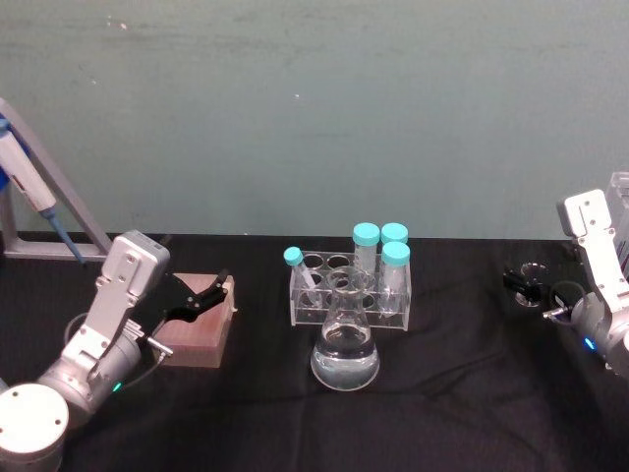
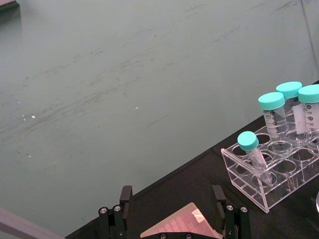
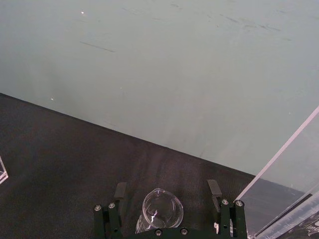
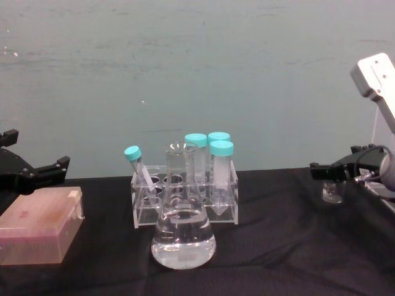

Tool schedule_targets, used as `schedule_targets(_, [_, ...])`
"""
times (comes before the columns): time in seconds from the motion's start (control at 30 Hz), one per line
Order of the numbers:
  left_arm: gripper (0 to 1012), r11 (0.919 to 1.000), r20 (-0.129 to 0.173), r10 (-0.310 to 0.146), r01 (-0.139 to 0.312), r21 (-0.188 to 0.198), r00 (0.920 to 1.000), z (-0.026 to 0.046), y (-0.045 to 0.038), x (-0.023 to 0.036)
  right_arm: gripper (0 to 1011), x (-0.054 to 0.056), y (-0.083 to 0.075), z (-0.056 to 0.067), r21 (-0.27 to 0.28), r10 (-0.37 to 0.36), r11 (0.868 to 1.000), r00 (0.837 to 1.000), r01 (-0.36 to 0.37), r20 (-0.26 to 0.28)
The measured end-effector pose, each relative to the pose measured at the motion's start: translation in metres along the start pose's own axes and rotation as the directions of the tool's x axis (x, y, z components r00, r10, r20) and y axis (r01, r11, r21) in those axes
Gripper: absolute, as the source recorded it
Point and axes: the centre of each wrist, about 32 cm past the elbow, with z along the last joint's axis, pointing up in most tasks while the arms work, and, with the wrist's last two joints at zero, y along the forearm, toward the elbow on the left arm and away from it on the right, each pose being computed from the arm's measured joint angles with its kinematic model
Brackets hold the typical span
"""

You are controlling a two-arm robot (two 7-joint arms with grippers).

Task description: Place the experimental apparatus aside using one hand.

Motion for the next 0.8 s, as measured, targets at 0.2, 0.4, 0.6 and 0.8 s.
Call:
schedule_targets(0.2, [1000, 1.0, 0.0, 0.0, 0.0, 0.0, 1.0, 0.0, 0.0, 0.0, 1000, -0.001, -0.002, 0.001, 0.013, -0.002, 1.0, 1.0, 0.002, 0.025])
schedule_targets(0.4, [1000, 1.0, 0.0, 0.0, 0.0, 0.0, 1.0, 0.0, 0.0, 0.0, 1000, -0.001, -0.005, 0.002, 0.035, 0.002, 0.999, 0.999, -0.003, 0.041])
schedule_targets(0.6, [1000, 1.0, 0.0, 0.0, 0.0, 0.0, 1.0, 0.0, 0.0, 0.0, 1000, -0.001, -0.01, 0.004, 0.063, 0.03, 0.997, 0.998, -0.033, 0.054])
schedule_targets(0.8, [1000, 1.0, 0.0, 0.0, 0.0, 0.0, 1.0, 0.0, 0.0, 0.0, 1000, -0.001, -0.014, 0.005, 0.085, 0.074, 0.993, 0.995, -0.08, 0.065])
